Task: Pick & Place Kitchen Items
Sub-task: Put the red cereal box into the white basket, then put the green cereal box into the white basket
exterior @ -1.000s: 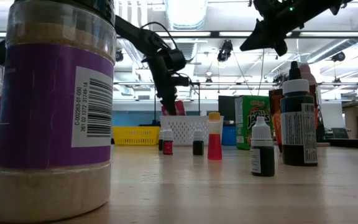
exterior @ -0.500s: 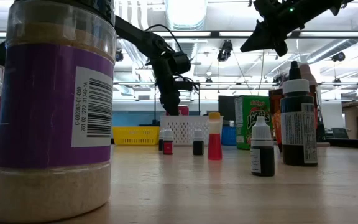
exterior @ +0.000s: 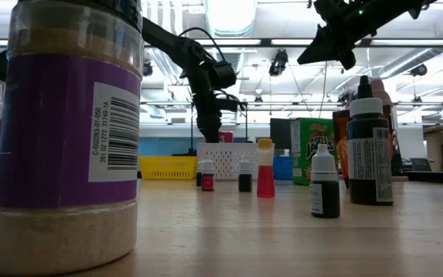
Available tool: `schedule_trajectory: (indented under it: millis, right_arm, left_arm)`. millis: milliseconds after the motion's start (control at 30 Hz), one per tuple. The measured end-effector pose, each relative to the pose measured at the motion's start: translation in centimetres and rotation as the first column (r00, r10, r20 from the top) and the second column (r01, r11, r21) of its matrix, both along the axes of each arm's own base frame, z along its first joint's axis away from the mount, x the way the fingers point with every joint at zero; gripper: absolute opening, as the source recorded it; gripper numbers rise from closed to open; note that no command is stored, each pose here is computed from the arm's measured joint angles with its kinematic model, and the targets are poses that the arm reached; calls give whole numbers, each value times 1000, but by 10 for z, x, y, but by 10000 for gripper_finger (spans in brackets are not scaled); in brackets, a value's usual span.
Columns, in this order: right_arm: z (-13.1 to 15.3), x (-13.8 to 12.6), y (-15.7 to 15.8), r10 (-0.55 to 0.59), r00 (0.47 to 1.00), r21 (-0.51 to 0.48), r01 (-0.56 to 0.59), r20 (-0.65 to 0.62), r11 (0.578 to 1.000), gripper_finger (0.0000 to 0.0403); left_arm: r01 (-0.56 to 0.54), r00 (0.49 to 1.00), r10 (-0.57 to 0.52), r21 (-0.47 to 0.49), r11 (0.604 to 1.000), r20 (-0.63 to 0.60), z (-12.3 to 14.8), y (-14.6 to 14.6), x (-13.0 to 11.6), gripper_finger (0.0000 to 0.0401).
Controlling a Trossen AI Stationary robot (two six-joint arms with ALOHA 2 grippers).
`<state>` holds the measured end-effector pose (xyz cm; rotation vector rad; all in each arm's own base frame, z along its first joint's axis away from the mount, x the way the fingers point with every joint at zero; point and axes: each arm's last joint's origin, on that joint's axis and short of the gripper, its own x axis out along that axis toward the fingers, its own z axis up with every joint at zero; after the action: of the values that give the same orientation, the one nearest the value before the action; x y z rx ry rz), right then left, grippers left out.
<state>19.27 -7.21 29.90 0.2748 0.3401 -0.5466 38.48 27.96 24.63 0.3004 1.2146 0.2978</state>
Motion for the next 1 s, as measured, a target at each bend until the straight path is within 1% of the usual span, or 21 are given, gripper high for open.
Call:
schedule_trajectory:
  millis: [133,233,333,467,533,567,700,767,833,933,1000]
  right_arm:
    - [0,0,0,1,1000,-3,-1,-1,1000,8]
    - [0,0,0,4,1000,-9,-4,-5,1000,8]
    - [0,0,0,6,1000,-12,-6,-7,1000,8]
    - [0,0,0,5,1000,-21,-6,-11,1000,8]
    - [0,0,0,0,1000,-25,0,-13,1000,8]
    - [0,0,0,-1,1000,-25,0,-13,1000,8]
    - [0,0,0,1,1000,-29,-2,-15,1000,8]
    - [-1,2,-1,13,1000,-30,-14,-22,999,8]
    - [-3,3,-1,60,997,-35,-62,-51,997,8]
    - [-1,4,-1,136,980,-40,-143,-143,989,9]
    - [3,6,-1,155,967,-45,-167,-200,985,15]
  left_arm:
    - [-3,1000,4,24,1000,-4,4,1,0,281]
    - [-9,1000,8,71,997,4,16,2,1,289]
    - [-18,999,14,102,995,34,40,2,-1,291]
    - [-43,996,33,120,992,84,80,-3,-8,291]
    - [-55,993,45,94,994,107,99,-9,-15,291]
    - [-57,991,48,66,996,129,107,-13,-19,290]
    - [-17,970,38,-87,996,242,132,-32,-43,289]
    - [-4,959,44,-142,990,278,141,-43,-55,289]
    - [-12,956,62,-174,985,287,145,-54,-66,289]
    - [-19,957,77,-204,979,279,145,-75,-81,287]
    - [-22,959,84,-227,974,271,141,-91,-92,286]
